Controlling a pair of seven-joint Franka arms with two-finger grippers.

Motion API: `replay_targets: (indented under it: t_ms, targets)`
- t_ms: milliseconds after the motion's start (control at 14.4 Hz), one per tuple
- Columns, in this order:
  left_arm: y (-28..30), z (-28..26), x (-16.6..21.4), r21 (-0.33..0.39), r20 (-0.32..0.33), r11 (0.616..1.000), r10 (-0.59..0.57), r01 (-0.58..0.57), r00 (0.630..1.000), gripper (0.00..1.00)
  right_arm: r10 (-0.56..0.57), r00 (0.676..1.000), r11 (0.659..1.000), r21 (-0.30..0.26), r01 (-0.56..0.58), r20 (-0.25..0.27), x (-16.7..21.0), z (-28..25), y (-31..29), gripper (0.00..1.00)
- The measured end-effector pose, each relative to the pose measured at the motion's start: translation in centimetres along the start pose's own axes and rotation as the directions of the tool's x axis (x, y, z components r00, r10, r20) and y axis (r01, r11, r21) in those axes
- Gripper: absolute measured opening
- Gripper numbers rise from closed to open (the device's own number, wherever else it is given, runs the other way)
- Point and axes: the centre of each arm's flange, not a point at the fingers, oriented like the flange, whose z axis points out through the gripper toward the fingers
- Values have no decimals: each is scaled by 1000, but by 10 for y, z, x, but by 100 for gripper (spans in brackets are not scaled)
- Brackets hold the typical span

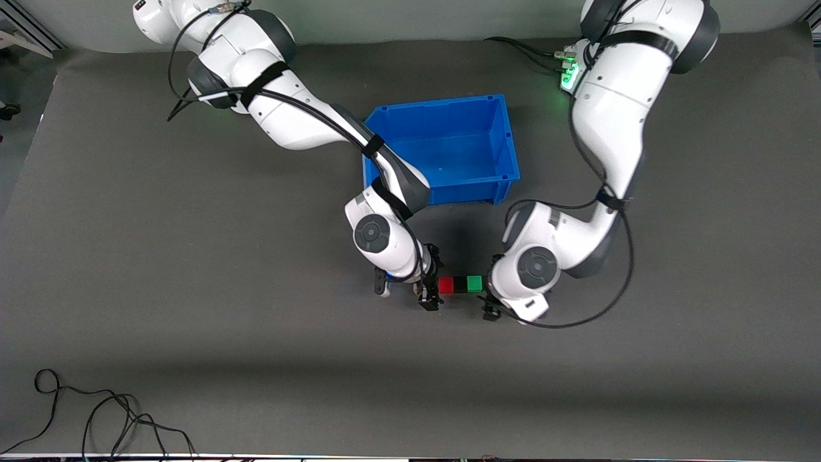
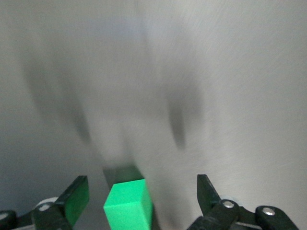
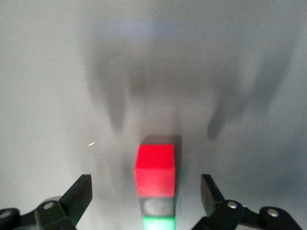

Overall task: Attach green and red cubes to black cube
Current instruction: 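Open both grippers and lift them away from the joined cubes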

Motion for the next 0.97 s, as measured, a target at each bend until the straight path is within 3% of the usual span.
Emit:
replay_targets:
  t_ms: [208,485,624,970]
  targets:
    - [27,-82,57,-28,2,997,-74,74,997,100,-58,998,998,8,58,3,-5,-50,-8,100]
    - [38,-152,115,-127,-74,989,-90,80,993,100,-222,975,975,-8,221,-19,6,-104,1,100]
    - [34,-181,136,-143,-103,989,-55,40,993,99,-303,952,951,-68,300,-44,20,-131,8,100]
    - [0,-257,237,-72,-140,990,114,-125,984,100,-519,851,843,-212,494,-82,68,-218,-2,100]
